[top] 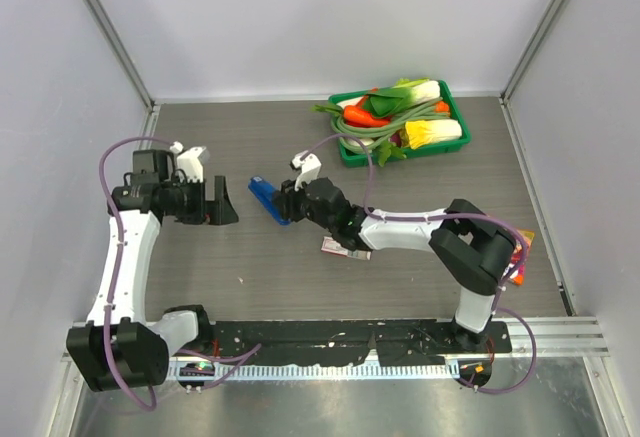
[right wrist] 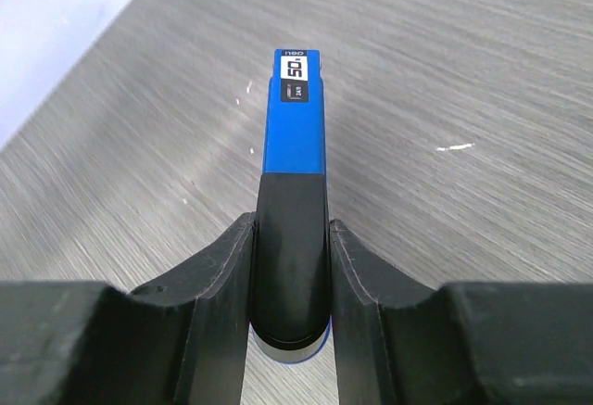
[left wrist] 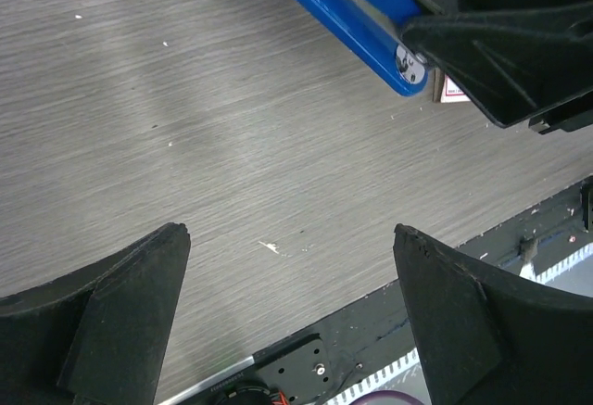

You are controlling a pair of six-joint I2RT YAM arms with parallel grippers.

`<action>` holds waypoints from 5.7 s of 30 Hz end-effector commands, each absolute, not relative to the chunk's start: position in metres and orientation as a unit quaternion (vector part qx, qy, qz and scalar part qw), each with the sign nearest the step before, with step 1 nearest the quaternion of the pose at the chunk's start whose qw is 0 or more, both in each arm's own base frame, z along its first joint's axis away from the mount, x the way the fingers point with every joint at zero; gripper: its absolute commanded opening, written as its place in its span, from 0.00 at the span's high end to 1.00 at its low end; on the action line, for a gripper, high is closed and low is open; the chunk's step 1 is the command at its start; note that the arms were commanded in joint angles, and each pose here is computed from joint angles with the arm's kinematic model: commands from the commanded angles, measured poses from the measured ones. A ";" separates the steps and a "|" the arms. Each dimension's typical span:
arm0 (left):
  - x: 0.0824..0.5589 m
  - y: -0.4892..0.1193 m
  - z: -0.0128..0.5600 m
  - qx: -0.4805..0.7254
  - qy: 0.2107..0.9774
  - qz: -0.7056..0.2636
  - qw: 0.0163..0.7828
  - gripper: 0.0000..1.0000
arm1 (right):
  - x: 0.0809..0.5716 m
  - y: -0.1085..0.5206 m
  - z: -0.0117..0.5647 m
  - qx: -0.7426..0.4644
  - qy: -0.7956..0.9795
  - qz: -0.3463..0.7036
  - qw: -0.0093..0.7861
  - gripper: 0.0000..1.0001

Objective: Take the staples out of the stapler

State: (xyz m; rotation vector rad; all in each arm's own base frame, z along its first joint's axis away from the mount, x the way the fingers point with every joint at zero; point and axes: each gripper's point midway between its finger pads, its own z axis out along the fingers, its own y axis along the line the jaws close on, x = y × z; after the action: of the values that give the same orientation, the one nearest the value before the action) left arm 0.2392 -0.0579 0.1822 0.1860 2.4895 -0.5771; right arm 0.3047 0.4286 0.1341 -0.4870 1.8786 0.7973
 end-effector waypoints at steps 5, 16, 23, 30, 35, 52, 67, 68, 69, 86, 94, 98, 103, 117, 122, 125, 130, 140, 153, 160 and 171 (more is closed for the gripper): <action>0.244 -0.081 0.176 0.091 0.917 -0.257 0.292 0.07 | 0.308 0.448 0.252 -0.063 0.672 0.426 0.603 0.99; 0.258 -0.098 0.179 0.114 0.900 -0.283 0.311 0.21 | 0.288 0.460 0.283 0.002 0.640 0.495 0.587 0.99; 0.247 -0.122 0.179 0.149 0.884 -0.328 0.299 0.31 | 0.283 0.462 0.293 0.019 0.629 0.516 0.581 0.99; 0.246 -0.126 0.174 0.162 0.882 -0.326 0.298 0.30 | 0.273 0.470 0.293 0.033 0.622 0.553 0.553 0.99; 0.248 -0.125 0.177 0.171 0.877 -0.321 0.315 0.45 | 0.269 0.470 0.297 0.033 0.618 0.562 0.549 0.99; 0.253 -0.093 0.160 0.221 0.890 -0.214 0.337 0.98 | 0.259 0.462 0.273 0.000 0.647 0.542 0.536 0.99; 0.265 -0.061 0.139 0.279 0.881 -0.062 0.377 1.00 | 0.245 0.417 0.222 -0.065 0.698 0.468 0.537 0.99; 0.266 -0.060 0.138 0.292 0.877 -0.049 0.380 1.00 | 0.243 0.415 0.223 -0.075 0.699 0.468 0.535 0.99; 0.267 -0.064 0.138 0.306 0.871 -0.040 0.382 1.00 | 0.241 0.414 0.223 -0.083 0.698 0.468 0.536 0.99; 0.294 -0.042 0.122 0.414 0.800 0.166 0.402 1.00 | 0.232 0.355 0.187 -0.182 0.736 0.383 0.527 0.99; 0.296 -0.037 0.123 0.423 0.780 0.207 0.412 1.00 | 0.222 0.335 0.157 -0.223 0.765 0.339 0.501 0.99; 0.294 -0.037 0.121 0.441 0.772 0.221 0.402 1.00 | 0.221 0.331 0.154 -0.220 0.765 0.337 0.503 0.99; 0.292 -0.044 0.122 0.436 0.779 0.207 0.401 1.00 | 0.224 0.339 0.160 -0.213 0.760 0.348 0.505 0.99; 0.244 -0.107 0.143 0.406 0.854 -0.027 0.324 0.65 | 0.263 0.382 0.229 -0.181 0.722 0.369 0.557 0.99; 0.237 -0.114 0.162 0.386 0.862 -0.056 0.324 0.49 | 0.283 0.398 0.241 -0.162 0.717 0.372 0.566 0.99; 0.234 -0.112 0.168 0.380 0.863 -0.057 0.328 0.44 | 0.291 0.402 0.251 -0.155 0.709 0.377 0.575 0.99; 0.239 -0.102 0.179 0.343 0.871 -0.048 0.347 0.33 | 0.303 0.409 0.252 -0.156 0.706 0.371 0.582 0.99; 0.266 -0.065 0.200 0.202 0.909 -0.065 0.360 0.32 | 0.354 0.451 0.226 -0.173 0.674 0.322 0.642 0.99; 0.244 -0.048 0.200 0.158 0.917 -0.089 0.355 0.32 | 0.393 0.495 0.198 -0.201 0.589 0.181 0.761 0.99; 0.246 -0.049 0.197 0.147 0.918 -0.094 0.357 0.32 | 0.383 0.481 0.170 -0.211 0.647 0.150 0.717 0.97; 0.258 -0.048 0.210 0.127 0.909 -0.090 0.387 0.32 | 0.361 0.464 0.147 -0.235 0.745 0.145 0.607 0.42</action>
State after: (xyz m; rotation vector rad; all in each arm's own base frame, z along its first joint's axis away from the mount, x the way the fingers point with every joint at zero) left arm 0.2477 -0.0475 0.1922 0.3561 2.3872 -0.2295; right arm 0.3660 0.4713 0.1116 -0.5927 1.6783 0.2980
